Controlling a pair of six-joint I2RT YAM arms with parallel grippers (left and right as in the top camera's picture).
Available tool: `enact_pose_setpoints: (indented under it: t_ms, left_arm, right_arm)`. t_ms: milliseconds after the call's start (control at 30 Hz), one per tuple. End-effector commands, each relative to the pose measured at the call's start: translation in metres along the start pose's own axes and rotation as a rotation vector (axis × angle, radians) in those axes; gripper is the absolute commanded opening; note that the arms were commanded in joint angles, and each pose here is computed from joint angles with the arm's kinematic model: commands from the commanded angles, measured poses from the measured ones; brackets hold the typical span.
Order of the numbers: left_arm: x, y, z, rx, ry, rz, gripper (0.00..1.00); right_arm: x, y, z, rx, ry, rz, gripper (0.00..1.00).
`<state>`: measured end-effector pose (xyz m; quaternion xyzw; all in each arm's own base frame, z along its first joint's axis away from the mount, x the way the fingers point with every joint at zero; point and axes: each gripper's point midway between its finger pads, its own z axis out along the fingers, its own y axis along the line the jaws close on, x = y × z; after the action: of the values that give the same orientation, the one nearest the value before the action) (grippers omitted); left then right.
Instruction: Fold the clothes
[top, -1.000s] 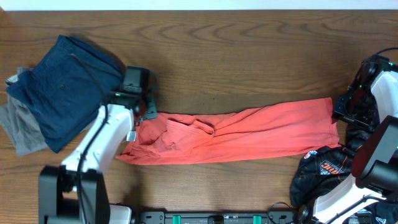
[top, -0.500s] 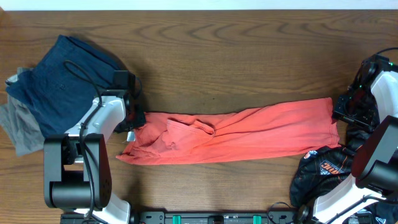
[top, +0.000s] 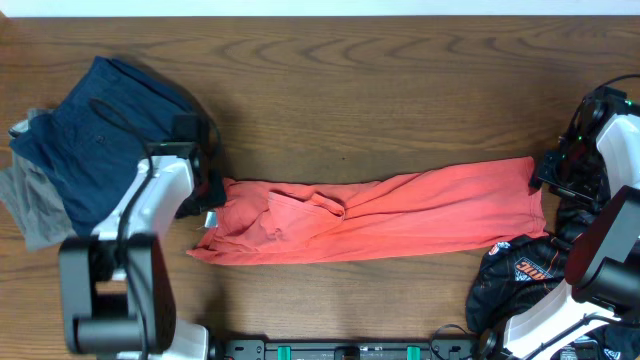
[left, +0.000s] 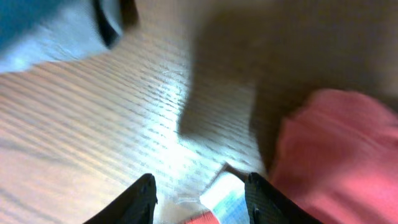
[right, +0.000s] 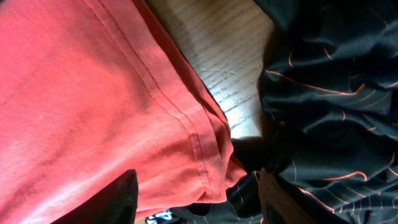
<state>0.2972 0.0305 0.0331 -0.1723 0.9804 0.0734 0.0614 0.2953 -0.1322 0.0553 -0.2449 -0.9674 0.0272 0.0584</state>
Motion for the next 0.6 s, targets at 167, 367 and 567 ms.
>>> enact_pose_setpoints:
  t_ms: [167, 367, 567]
  left_arm:
    - [-0.010, -0.023, -0.073, 0.237, -0.132, -0.018, 0.50]
    - [0.001, -0.019, -0.074, 0.224, -0.094, -0.015, 0.51]
    - [0.004, -0.019, -0.073, 0.221, -0.084, -0.015, 0.51]
  right_arm:
    - [-0.003, 0.002, 0.020, -0.025, -0.048, -0.074, 0.72]
    - [-0.003, 0.017, 0.050, -0.101, -0.089, -0.117, 0.76]
    - [0.002, 0.024, 0.063, -0.138, -0.094, -0.122, 0.58]
